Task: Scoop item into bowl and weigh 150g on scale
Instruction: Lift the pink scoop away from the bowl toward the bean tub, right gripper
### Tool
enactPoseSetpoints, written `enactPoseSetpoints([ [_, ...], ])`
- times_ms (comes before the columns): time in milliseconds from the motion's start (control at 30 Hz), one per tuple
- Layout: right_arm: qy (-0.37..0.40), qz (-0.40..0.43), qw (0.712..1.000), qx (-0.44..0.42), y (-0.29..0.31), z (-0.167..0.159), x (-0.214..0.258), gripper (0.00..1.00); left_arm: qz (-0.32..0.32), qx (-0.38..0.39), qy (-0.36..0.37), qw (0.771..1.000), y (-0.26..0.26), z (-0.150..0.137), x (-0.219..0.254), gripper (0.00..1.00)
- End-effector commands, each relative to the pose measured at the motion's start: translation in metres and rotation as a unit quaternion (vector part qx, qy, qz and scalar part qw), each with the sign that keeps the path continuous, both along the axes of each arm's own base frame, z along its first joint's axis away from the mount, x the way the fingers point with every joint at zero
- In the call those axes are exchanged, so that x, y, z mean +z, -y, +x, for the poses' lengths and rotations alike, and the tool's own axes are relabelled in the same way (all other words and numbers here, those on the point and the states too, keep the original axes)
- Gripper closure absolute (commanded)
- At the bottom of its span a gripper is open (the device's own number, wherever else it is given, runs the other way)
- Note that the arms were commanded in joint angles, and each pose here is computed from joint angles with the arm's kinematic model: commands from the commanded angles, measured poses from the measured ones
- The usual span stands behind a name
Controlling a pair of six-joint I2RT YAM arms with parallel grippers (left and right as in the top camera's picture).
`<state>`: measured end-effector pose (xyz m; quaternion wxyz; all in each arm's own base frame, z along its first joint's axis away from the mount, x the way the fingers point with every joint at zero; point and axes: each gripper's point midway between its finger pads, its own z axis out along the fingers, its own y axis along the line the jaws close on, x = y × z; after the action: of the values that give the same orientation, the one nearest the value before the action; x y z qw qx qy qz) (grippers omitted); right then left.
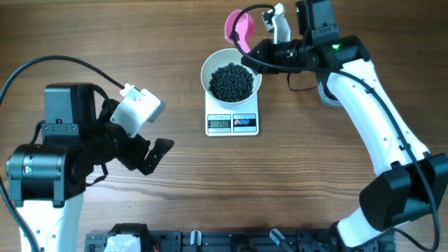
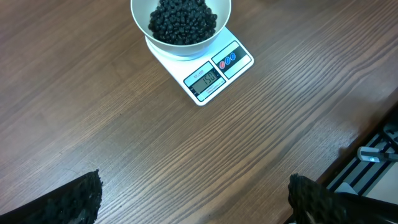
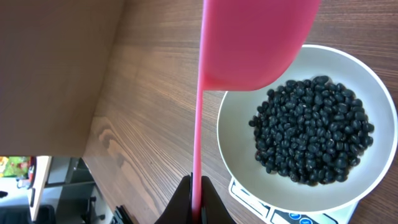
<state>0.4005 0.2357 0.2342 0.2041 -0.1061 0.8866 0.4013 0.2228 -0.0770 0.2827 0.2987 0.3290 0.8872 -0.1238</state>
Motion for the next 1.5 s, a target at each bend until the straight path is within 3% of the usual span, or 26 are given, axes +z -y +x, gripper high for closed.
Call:
enactPoseSetpoints([
  [0,0.008,0.013,1.000,0.003,-0.004,0.004,0.009,0.96,-0.002,-0.008,0.011,1.000,0.001,0.000,0.006,0.00],
  [400,0.018,-0.001,1.000,-0.019,0.007,0.014,0.007,0.96,-0.002,-0.008,0.011,1.000,0.001,0.000,0.006,0.00],
  [733,0.027,-0.019,0.996,-0.084,0.066,0.041,0.003,0.96,-0.002,-0.008,0.011,1.000,0.001,0.000,0.006,0.00],
  [1033,0.019,-0.051,0.992,-0.116,0.128,0.045,-0.009,0.96,-0.002,-0.008,0.011,1.000,0.001,0.000,0.006,0.00],
  [1467,-0.055,-0.179,0.976,-0.116,0.209,0.001,-0.053,0.96,-0.002,-0.008,0.011,1.000,0.001,0.000,0.006,0.00],
])
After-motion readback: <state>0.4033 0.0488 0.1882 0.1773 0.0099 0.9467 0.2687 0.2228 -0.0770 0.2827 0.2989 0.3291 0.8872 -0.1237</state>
